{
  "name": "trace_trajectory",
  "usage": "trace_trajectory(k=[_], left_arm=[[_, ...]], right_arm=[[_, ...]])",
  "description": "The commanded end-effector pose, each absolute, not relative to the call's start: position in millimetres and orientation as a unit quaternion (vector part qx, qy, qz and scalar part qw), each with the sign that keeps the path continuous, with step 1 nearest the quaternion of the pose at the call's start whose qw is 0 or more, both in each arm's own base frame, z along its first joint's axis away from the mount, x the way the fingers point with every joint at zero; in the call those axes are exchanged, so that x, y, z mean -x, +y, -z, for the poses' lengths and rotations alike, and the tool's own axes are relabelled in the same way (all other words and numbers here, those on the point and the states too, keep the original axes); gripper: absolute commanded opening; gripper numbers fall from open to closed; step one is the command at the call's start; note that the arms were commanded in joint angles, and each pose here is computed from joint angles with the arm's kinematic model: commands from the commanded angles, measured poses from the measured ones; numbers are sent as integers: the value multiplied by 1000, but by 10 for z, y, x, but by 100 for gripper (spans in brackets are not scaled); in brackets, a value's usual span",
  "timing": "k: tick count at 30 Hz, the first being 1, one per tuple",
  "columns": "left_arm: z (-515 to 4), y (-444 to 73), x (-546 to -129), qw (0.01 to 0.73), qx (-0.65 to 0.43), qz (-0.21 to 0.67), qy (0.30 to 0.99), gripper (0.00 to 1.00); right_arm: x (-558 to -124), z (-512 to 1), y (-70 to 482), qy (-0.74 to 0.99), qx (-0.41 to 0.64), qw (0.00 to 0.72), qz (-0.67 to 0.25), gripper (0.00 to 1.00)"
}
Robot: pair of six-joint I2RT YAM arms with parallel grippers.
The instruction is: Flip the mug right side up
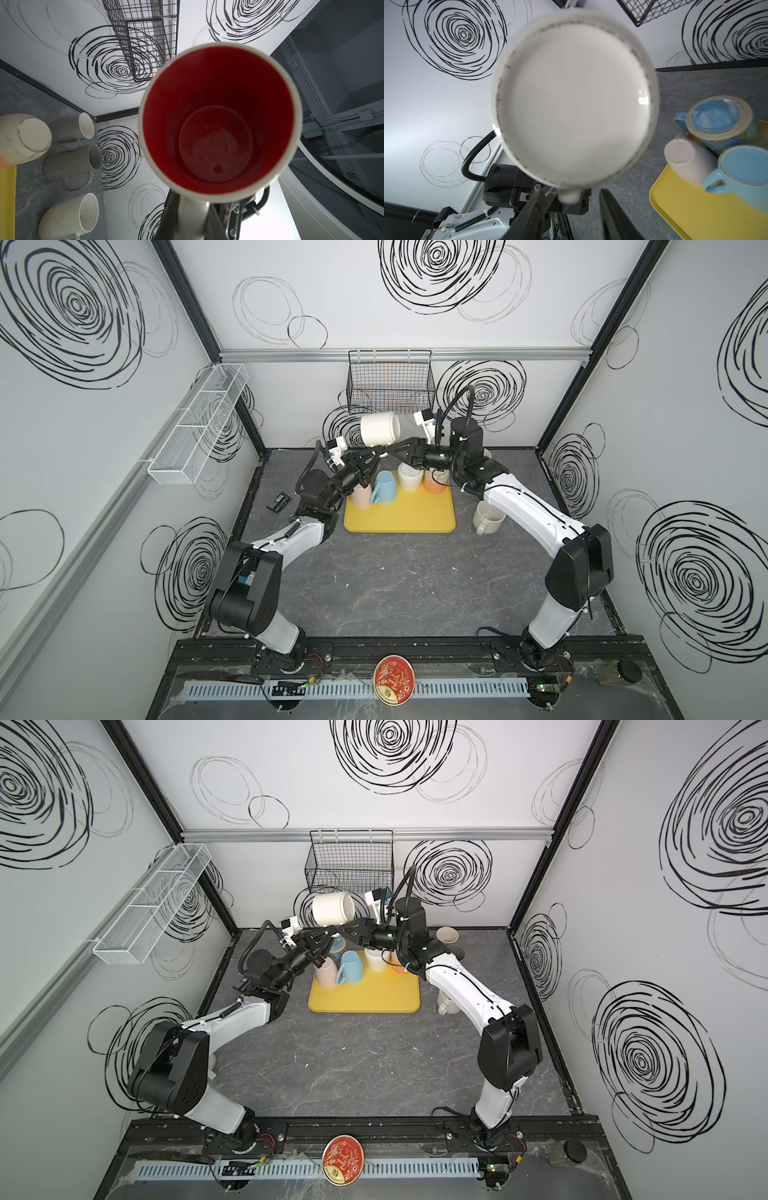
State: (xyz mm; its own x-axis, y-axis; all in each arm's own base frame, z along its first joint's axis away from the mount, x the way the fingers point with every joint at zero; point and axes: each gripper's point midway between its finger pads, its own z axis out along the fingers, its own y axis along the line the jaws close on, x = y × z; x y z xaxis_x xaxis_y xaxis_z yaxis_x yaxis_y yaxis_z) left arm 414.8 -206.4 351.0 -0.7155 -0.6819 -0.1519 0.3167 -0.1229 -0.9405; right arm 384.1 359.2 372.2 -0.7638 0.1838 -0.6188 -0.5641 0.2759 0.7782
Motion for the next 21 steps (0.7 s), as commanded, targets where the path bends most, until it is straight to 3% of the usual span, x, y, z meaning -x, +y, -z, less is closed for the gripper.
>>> trace_trajectory(k=[1,7,15,21], left_arm=[[-3966,-1990,-3913,392,92,758,514,0],[-3900,-2046,-3903,412,76,719,555,0],[-3669,-2294,-3874,455,10,571,683,0],[-3472,-2591,-3756,457,-48,495,737,0]], right_arm=[[-3821,-4112,3294,715,117,385,-571,47],[-3859,-4195,2994,717,89,422,-547,48],[-3962,-4079,2583,752,40,430,-498,47],[-3979,-3968,2189,781,-7,426,-457,46]])
